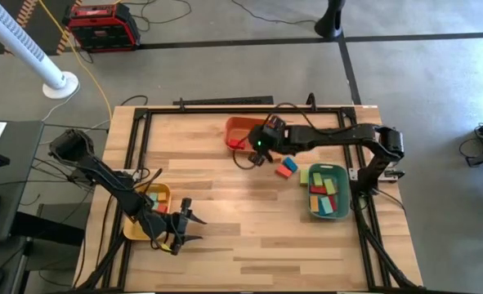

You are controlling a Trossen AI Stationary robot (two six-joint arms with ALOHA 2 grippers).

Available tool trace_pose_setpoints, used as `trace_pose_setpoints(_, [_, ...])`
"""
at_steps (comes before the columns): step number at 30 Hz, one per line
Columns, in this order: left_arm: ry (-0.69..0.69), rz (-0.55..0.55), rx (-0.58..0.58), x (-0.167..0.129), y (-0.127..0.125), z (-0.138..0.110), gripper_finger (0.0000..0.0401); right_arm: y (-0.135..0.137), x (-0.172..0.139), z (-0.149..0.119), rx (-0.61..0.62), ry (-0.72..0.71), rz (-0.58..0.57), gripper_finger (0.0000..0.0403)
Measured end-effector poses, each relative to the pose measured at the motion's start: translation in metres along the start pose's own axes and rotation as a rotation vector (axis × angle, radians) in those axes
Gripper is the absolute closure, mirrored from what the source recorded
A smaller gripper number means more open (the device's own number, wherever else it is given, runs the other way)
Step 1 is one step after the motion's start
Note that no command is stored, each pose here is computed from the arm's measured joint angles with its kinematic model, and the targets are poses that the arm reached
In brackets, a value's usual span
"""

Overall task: Sort blocks by size
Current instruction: Put the large orange block into the orange bin

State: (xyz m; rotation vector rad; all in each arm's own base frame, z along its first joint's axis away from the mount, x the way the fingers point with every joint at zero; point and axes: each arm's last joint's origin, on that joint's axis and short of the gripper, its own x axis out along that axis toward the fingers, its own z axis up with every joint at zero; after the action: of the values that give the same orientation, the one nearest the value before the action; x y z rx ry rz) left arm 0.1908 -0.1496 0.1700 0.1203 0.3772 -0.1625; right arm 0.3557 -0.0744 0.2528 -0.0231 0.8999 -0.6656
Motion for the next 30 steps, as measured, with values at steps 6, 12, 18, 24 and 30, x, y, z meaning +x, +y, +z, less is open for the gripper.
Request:
trace_pose_setpoints(6, [0.002,0.000,0.002,0.000,0.001,-0.003,0.0195,-0.019,0.014,0.007,0.066,-0.018,0.074,0.0240])
trace_pose_setpoints(12, [-0.006,-0.001,0.008,0.000,0.001,-0.002,0.0195,-0.038,0.022,0.011,0.124,-0.040,0.092,0.0240])
trace_pose_setpoints(18, [-0.007,-0.002,0.008,0.000,0.000,-0.002,0.0195,-0.051,0.033,0.005,0.161,-0.036,0.090,0.0239])
trace_pose_setpoints(24, [-0.009,-0.003,0.005,0.000,0.000,-0.001,0.0195,-0.058,0.051,-0.010,0.204,0.027,0.104,0.0231])
trace_pose_setpoints(30, [-0.021,-0.005,-0.002,0.000,0.000,0.000,0.0195,-0.052,0.070,-0.015,0.207,0.058,0.160,0.0231])
